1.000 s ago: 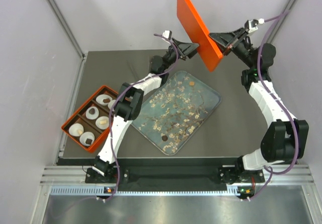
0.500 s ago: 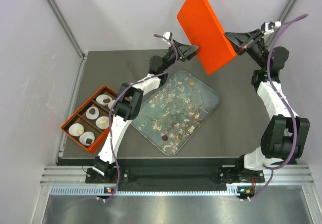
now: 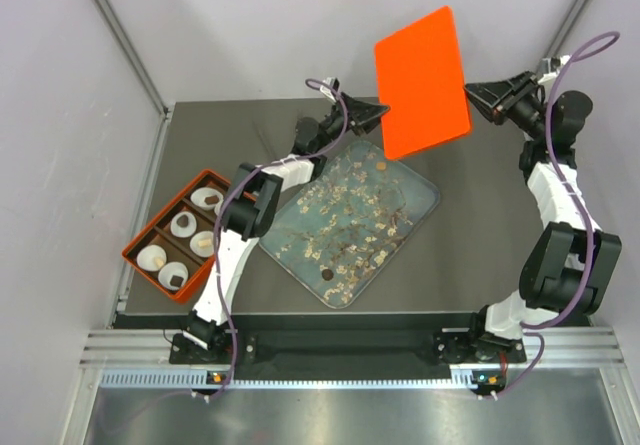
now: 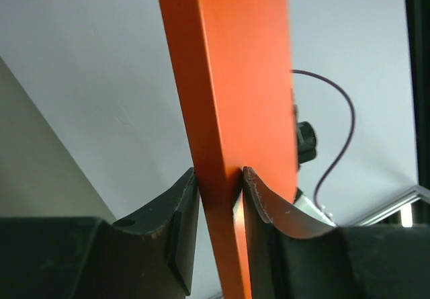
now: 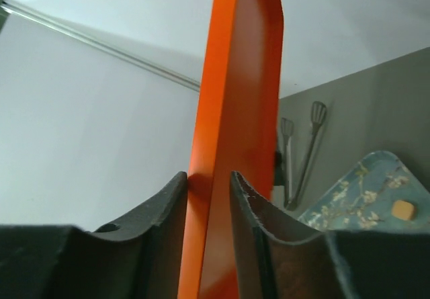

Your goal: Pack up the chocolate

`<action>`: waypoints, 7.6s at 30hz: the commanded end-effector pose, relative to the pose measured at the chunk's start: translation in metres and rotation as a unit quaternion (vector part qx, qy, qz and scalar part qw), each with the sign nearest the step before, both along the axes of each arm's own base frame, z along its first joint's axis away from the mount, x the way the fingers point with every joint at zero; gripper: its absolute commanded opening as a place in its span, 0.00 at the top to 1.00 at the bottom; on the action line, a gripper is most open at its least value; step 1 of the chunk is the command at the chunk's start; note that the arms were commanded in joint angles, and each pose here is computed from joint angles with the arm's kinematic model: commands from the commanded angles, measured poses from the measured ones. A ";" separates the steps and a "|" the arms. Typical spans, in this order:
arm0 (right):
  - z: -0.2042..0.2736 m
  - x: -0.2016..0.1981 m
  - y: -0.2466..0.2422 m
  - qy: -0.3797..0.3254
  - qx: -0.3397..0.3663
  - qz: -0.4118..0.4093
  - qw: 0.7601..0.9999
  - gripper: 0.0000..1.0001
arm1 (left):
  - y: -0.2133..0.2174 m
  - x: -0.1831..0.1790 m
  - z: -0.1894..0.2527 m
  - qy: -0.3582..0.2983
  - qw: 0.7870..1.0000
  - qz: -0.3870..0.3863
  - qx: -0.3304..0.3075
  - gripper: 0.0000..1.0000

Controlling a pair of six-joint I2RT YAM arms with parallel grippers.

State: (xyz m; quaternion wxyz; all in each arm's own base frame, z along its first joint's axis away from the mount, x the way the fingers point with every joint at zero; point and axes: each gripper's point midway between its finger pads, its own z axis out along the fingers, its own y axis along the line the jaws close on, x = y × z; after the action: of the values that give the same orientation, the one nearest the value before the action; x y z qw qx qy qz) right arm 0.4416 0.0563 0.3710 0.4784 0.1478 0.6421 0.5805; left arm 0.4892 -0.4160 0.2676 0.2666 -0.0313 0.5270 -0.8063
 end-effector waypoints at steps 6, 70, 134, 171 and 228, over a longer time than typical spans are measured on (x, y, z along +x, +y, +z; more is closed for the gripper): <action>-0.005 0.002 0.001 -0.041 -0.075 0.046 0.995 0.62 | 0.040 -0.120 0.127 -0.211 0.970 -0.090 -0.082 1.00; 0.092 -0.021 0.280 -0.143 0.352 -0.034 0.924 1.00 | 0.328 -0.169 0.094 0.104 0.893 0.366 0.239 0.19; -0.018 -0.019 0.258 -0.062 0.162 0.157 0.972 1.00 | 0.421 -0.137 0.168 0.067 0.712 0.549 0.433 0.32; -0.136 -0.115 0.522 0.060 0.179 0.220 0.957 1.00 | 0.381 -0.113 0.070 0.101 0.792 0.424 0.428 0.31; -0.203 -0.090 0.519 0.103 0.180 0.239 0.949 1.00 | 0.457 -0.108 -0.072 0.312 0.685 0.470 0.461 0.32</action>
State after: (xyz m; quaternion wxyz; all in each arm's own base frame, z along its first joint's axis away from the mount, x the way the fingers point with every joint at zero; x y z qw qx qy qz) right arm 0.3470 0.5768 0.1257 0.2128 0.1364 0.6487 0.7178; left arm 0.3811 0.0303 0.2031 0.4105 -0.3902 0.8031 -0.1852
